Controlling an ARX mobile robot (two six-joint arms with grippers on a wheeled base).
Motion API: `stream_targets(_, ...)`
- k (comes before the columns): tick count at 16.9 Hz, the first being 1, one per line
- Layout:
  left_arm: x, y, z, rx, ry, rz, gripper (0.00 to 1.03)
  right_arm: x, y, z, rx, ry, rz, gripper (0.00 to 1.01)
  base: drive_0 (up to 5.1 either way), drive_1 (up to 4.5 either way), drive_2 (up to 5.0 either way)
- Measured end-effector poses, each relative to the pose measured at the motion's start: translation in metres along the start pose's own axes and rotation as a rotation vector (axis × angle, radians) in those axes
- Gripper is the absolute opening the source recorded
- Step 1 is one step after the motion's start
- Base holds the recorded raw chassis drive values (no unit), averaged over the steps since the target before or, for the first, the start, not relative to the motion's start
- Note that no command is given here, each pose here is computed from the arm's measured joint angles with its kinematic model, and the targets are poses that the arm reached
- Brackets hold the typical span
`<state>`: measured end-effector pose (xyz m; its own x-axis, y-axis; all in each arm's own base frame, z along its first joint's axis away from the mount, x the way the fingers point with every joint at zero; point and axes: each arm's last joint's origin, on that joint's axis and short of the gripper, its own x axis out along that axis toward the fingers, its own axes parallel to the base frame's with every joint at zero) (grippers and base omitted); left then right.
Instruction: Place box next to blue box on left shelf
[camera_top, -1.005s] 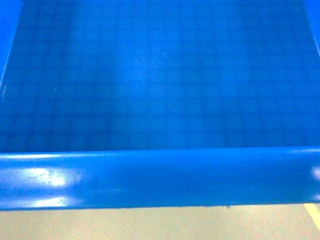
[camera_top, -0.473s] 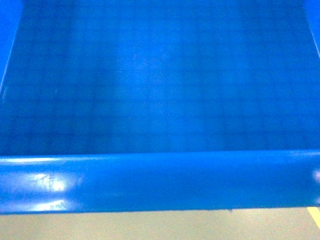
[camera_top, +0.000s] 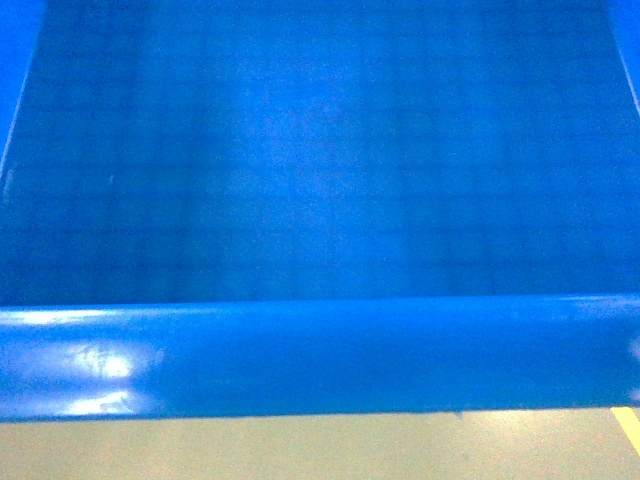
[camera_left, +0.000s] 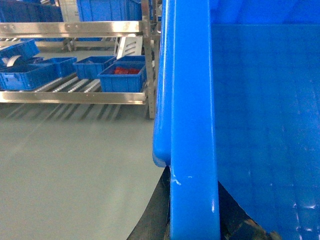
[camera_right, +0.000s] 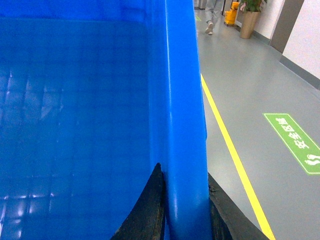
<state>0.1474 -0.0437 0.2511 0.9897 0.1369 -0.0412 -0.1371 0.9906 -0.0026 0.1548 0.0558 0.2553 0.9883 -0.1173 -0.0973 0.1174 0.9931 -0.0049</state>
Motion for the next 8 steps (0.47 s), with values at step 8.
stream_targets(8, -0.0001, 0.0001, 0.0, 0.001, 0.0, 0.0, 0.08, 0.0, 0.0, -0.0001, 0.0, 0.001, 0.0, 0.12, 0.0, 4.34, -4.3)
